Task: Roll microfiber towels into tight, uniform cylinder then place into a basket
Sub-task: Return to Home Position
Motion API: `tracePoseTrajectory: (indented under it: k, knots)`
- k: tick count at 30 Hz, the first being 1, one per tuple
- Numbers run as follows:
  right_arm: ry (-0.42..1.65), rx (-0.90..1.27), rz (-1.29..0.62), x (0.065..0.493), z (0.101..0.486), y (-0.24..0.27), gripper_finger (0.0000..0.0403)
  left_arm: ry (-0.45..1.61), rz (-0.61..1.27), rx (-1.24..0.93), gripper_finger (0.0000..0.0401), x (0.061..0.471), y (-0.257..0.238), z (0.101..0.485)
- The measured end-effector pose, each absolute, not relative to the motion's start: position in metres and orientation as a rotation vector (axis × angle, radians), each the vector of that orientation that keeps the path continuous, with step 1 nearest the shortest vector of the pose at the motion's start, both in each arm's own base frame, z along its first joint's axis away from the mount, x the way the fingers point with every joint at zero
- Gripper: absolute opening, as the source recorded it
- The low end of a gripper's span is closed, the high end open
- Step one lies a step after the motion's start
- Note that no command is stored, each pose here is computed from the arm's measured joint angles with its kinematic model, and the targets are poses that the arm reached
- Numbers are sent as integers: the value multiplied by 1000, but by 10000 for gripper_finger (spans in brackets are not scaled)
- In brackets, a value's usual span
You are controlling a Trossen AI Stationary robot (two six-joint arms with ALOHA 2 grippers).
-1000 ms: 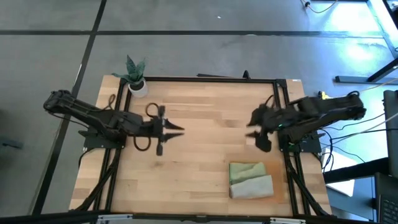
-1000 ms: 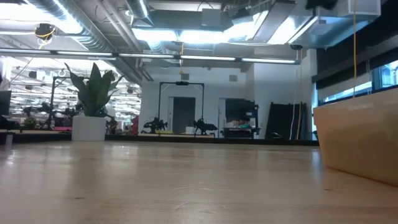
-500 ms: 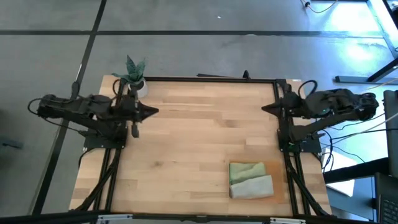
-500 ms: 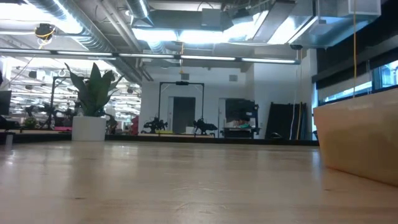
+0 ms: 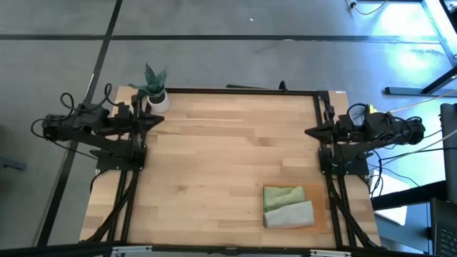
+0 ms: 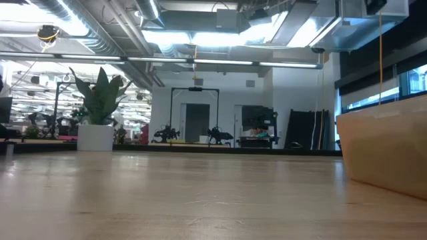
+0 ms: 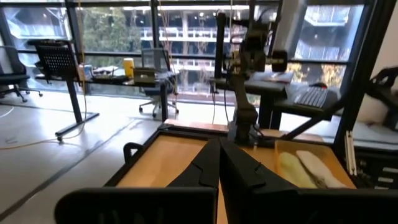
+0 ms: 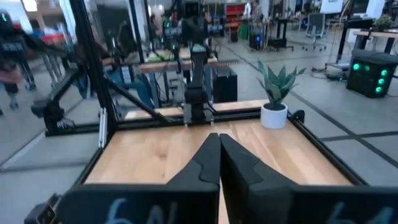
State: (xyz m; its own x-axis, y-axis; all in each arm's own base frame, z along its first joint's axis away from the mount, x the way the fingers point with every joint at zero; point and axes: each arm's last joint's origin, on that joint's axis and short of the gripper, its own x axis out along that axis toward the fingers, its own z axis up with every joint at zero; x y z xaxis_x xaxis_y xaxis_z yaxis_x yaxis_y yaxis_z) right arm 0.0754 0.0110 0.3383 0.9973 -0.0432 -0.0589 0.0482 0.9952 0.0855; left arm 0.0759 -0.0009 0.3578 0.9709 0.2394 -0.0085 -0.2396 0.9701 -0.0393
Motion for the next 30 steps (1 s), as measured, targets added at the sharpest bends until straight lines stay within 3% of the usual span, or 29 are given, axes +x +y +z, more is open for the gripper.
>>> tracePoseTrajectory:
  k: [15, 30]
  knots:
    - [-52, 259, -37, 66, 273, 9, 4, -220, 283, -155, 0, 53, 4, 272]
    - [-96, 310, -22, 75, 229, 11, 3, -110, 292, -175, 0, 72, 1, 233]
